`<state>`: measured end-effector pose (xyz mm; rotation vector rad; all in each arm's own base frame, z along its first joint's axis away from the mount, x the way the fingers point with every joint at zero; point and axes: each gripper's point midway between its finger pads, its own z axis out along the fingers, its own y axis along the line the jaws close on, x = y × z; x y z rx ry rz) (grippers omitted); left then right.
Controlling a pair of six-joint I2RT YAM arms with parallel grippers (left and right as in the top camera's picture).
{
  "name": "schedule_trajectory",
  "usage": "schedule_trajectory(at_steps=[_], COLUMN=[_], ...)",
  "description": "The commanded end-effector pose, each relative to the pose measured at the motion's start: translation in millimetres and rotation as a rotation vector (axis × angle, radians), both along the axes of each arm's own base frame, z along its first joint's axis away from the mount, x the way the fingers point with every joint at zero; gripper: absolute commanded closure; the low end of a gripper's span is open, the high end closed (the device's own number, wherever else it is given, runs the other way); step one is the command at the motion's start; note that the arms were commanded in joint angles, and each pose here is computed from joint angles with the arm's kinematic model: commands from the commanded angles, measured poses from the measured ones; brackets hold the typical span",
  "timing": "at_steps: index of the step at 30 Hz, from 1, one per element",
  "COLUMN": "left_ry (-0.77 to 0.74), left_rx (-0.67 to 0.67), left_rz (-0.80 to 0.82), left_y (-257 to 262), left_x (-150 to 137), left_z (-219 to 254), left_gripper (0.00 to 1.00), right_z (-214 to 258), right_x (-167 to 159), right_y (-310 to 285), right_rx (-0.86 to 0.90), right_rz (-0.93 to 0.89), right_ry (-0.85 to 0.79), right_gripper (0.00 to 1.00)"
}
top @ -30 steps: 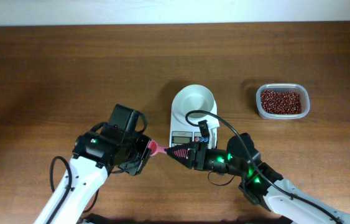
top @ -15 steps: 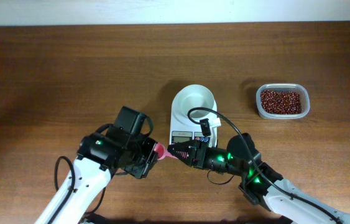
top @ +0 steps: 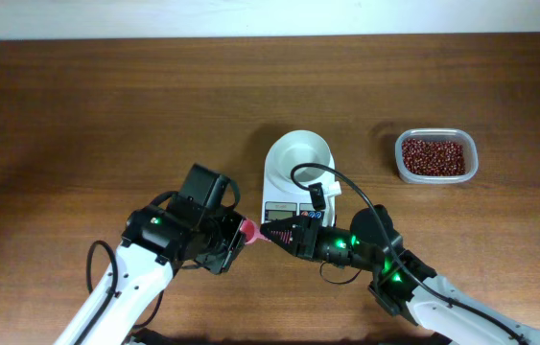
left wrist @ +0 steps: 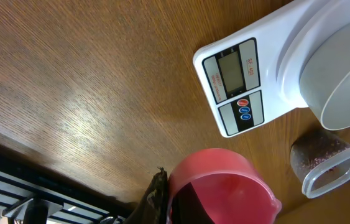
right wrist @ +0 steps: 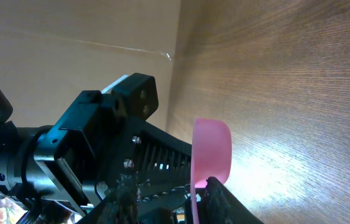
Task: Scoop and weigh 50g on scale
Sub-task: 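Grasp the pink scoop with the right gripper, release with left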
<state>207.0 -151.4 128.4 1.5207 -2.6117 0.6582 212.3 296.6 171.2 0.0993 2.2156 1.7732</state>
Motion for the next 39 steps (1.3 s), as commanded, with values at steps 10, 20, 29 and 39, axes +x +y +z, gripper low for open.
schedule_trajectory(at_steps=[10,20,29,39], left_ry=[-0.01,-0.01,-0.009,0.033], left_rx=[0.003,0.003,0.003,0.025], left_rz=[0.005,0.004,0.004,0.0], left_y=[-0.3,-0.3,-0.3,4.6], left_x=[0.1,0.1,-0.1,-10.1], left_z=[1.7,1.7,1.6,-2.1], left_gripper=[1.0,1.0,1.0,1.0], right_z=[5.2,3.3,-3.7,-4.5], right_x=[-11.5,-11.8,-13.1,-6.7], right_y=[12.1,11.8,10.6,8.7], right_rx=[0.006,0.001,-0.021,-0.028], right_rz=[0.046,0.046,0.046,0.009], right_ry=[-0.016,-0.009,0.016,0.009], right_gripper=[0.69,0.79,0.86,0.83])
